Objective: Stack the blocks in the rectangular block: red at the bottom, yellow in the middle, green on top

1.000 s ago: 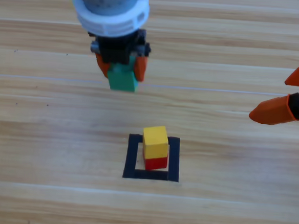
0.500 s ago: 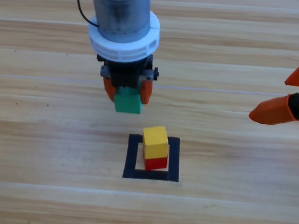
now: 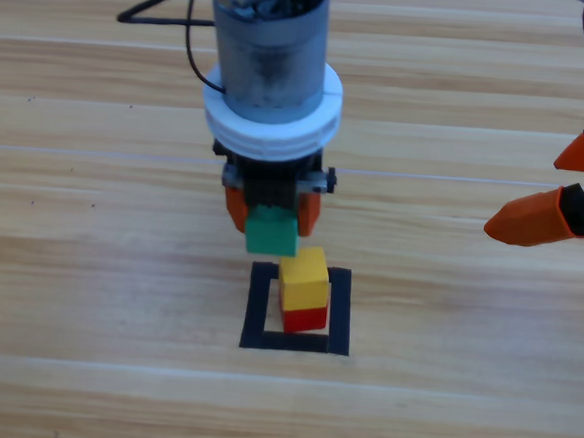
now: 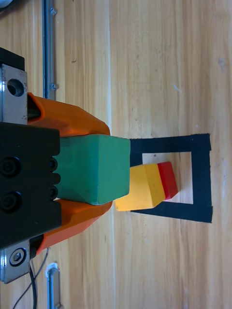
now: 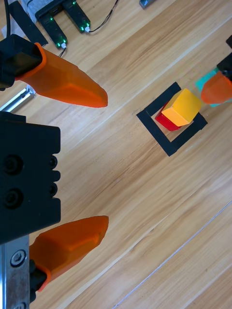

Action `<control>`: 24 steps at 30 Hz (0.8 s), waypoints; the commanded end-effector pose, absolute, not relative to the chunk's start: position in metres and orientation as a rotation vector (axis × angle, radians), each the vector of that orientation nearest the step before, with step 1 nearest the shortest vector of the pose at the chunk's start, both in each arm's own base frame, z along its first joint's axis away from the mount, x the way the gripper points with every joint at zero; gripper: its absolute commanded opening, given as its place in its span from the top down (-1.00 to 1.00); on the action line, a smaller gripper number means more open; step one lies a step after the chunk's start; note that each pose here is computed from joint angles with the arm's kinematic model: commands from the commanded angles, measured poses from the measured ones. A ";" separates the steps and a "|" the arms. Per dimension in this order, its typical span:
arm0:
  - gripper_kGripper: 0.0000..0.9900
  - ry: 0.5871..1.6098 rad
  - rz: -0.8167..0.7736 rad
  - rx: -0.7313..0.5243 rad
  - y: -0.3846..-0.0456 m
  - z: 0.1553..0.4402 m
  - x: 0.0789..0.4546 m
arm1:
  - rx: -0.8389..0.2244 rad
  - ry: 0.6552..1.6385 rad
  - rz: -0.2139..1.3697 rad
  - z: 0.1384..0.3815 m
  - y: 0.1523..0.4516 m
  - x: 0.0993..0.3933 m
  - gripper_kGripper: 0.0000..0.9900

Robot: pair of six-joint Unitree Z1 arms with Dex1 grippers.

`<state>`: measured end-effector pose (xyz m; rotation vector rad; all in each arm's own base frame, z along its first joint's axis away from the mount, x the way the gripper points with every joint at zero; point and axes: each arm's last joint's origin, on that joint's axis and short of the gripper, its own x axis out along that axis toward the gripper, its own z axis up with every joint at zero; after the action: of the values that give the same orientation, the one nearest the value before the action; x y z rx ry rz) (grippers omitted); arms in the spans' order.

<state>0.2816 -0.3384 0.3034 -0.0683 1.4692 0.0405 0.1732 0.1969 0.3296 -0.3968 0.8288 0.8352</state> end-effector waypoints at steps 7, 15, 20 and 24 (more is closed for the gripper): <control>1.00 1.515 0.027 -0.009 -0.371 0.272 0.274 | -0.391 0.898 0.822 0.314 0.200 0.185 -1.00; 1.00 1.512 0.018 0.007 -0.373 0.269 0.276 | -0.393 0.906 0.821 0.312 0.202 0.186 -1.00; 1.00 1.505 0.018 0.012 -0.373 0.269 0.277 | -0.395 0.910 0.820 0.311 0.203 0.187 -1.00; 1.00 1.506 0.019 0.016 -0.373 0.267 0.277 | -0.394 0.910 0.822 0.311 0.203 0.187 -1.00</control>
<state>0.2780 -0.3614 0.2918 -0.0465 1.4749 0.0047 0.1747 0.1990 0.3266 -0.3988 0.8408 0.8395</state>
